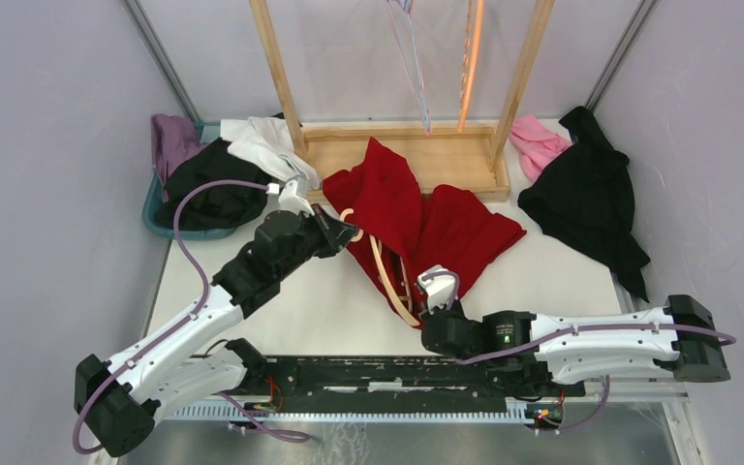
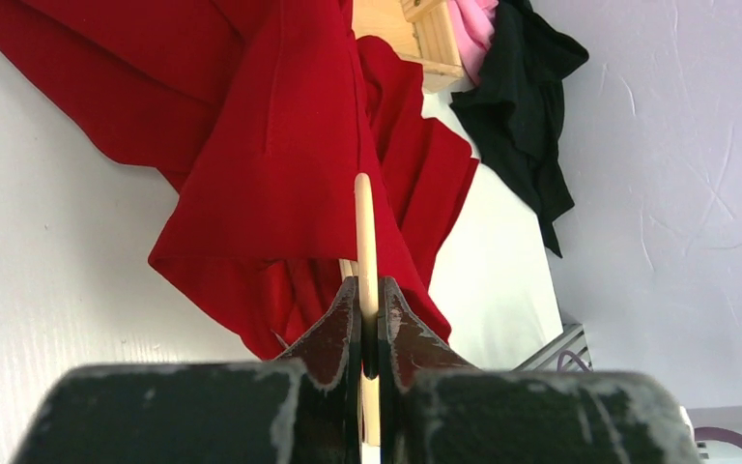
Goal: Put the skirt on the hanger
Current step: Hang the skirt on the hanger.
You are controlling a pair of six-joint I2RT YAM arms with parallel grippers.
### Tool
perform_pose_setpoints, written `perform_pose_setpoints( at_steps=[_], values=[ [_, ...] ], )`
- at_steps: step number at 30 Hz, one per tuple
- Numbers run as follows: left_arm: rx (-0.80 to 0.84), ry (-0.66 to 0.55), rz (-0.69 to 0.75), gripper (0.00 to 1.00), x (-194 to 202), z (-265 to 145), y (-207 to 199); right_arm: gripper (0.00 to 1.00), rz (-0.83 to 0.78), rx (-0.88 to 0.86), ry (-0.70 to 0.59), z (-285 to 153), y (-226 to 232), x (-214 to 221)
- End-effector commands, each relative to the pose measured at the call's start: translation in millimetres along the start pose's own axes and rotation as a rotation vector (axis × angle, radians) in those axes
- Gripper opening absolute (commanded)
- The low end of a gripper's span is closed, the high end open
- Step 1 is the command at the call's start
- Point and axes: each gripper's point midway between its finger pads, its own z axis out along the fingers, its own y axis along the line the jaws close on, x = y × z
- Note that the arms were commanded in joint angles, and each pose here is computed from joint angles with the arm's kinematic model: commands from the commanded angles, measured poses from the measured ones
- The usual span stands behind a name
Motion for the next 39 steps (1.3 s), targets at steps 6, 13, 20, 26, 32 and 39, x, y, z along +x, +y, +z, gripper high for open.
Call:
perform_pose_setpoints(
  at_steps=[6, 13, 20, 26, 32, 39],
  values=[
    [0.142, -0.213, -0.033, 0.03, -63.7, -13.1, -48.7, 0.01, 0.0, -0.026, 0.029, 1.0, 7.7, 3.9],
    [0.135, -0.25, -0.046, 0.03, -68.8, -17.5, -45.6, 0.01, 0.007, -0.045, 0.022, -2.1, 10.6, -0.3],
    [0.199, -0.32, -0.094, 0.03, -76.7, -20.7, -51.5, 0.01, 0.013, -0.065, 0.016, -4.8, 16.6, -7.1],
    [0.226, -0.362, -0.124, 0.03, -74.7, -18.5, -46.2, 0.01, 0.036, -0.096, 0.0, -11.1, 23.8, -19.3],
    [0.228, -0.393, -0.136, 0.03, -73.6, -14.2, -39.9, 0.01, 0.044, -0.139, -0.017, -19.6, 34.6, -35.6],
    [0.24, -0.455, -0.161, 0.03, -78.2, -14.3, -34.8, 0.01, 0.037, -0.181, 0.006, -22.4, 48.5, -40.4]
  ],
)
